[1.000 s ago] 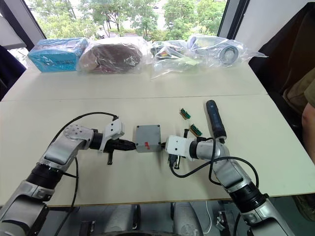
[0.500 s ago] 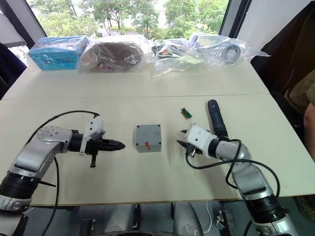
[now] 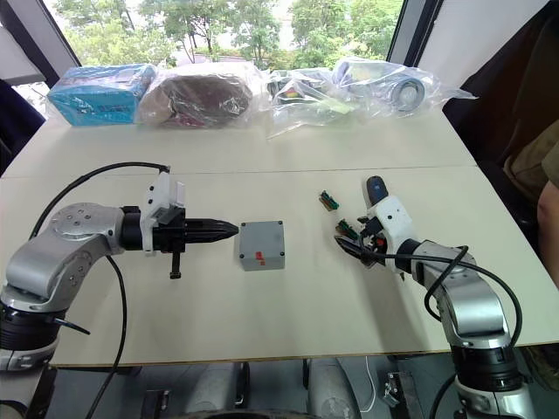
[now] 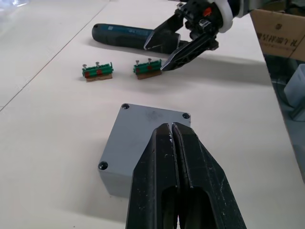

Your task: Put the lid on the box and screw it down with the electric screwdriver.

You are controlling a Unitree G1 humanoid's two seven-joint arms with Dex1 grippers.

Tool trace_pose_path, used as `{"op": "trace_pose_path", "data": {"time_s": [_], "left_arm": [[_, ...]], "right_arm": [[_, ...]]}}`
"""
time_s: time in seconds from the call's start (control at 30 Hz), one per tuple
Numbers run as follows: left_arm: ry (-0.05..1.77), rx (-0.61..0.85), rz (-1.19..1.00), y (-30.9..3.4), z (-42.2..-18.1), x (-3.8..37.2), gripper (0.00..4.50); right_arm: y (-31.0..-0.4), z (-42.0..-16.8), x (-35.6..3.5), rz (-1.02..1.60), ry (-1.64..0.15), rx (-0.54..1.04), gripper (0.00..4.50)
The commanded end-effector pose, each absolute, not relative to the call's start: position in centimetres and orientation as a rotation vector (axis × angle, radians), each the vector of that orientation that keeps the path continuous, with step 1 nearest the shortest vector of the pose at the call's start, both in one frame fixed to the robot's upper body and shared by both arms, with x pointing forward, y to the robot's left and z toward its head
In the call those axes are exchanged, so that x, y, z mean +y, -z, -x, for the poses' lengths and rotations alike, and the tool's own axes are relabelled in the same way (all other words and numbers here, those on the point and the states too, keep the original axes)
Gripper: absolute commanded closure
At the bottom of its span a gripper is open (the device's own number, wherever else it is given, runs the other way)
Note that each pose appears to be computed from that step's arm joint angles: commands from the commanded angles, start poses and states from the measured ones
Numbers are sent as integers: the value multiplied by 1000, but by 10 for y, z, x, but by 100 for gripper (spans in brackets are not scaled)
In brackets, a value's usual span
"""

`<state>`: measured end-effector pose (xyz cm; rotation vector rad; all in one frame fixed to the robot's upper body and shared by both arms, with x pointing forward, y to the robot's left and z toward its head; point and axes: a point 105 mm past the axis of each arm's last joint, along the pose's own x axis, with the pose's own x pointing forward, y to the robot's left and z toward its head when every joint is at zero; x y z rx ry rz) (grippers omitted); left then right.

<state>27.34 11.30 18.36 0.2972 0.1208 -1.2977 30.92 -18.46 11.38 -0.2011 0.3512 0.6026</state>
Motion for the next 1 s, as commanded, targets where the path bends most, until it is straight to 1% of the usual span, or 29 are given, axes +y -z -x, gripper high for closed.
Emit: {"op": "trace_pose_path", "data": {"time_s": [0.03,0.3,0.4,0.43,0.5,0.53,0.57,0.6,0.67,1.0], "left_arm": [[1301,87,-327,-192,-273,111,450],[1292,84,-331,-192,-273,111,450],[1291,80,-328,-193,-272,110,450],[1291,79,-328,-193,-272,110,450],[1292,79,-329,-193,-272,110,450],[1292,78,-329,-193,-272,110,450],[1293,78,-329,-193,-272,110,450],[1293,78,-329,-193,-272,109,450],[1293,78,-329,-193,-272,109,450],[1299,79,-328,-192,-274,107,450]], "right_arm": [[-120,-314,-182,167,-598,339,92],[-118,-321,-186,178,-573,356,92],[-117,-322,-187,177,-572,360,146],[-116,-322,-187,177,-572,361,188],[-116,-322,-188,176,-570,361,238],[-117,-322,-188,174,-567,360,303],[-117,-322,-189,173,-566,360,324],[-117,-322,-189,170,-565,358,372],[-119,-322,-190,168,-563,354,446],[-124,-322,-192,121,-539,348,446]]}}
